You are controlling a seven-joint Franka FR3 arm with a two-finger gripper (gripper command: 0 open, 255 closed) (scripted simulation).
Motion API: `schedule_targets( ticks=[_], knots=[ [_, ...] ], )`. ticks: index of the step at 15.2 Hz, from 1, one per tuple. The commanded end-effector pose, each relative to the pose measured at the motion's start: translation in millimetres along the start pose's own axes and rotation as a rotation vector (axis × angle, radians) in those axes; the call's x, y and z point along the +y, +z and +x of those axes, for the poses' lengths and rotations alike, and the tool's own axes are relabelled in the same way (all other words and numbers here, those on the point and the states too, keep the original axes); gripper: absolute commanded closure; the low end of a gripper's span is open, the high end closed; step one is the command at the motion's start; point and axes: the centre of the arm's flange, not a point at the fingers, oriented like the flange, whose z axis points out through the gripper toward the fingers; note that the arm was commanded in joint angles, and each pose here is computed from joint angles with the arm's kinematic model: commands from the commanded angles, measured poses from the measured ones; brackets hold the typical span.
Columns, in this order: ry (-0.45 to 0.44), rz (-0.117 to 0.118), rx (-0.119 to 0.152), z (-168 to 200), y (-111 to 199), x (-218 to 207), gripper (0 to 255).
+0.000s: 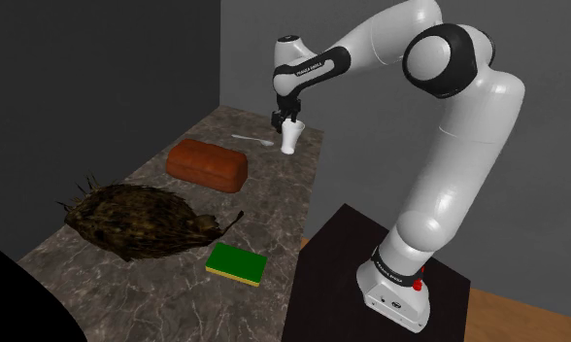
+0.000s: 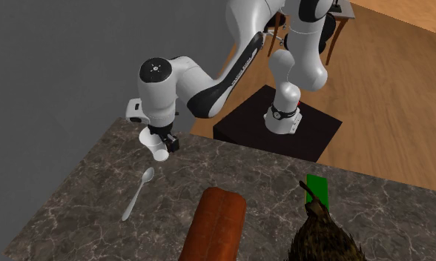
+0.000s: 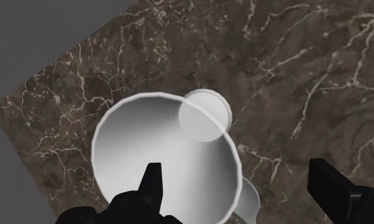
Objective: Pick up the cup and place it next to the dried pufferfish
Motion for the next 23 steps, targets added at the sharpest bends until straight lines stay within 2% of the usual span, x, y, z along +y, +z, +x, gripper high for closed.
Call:
schedule_targets(
  ticks=[1, 4, 12, 13, 23],
  knots=[
    [0.0, -0.001, 0.0, -0.4, 10.6, -1.1, 0],
    [0.0, -0.001, 0.0, -0.4, 29.4, -1.1, 0],
    [0.0, -0.001, 0.0, -0.4, 29.4, -1.1, 0],
    [0.0, -0.001, 0.0, -0.4, 29.4, -1.1, 255],
    [0.0, -0.001, 0.0, -0.4, 24.3, 0.3, 255]
  ],
)
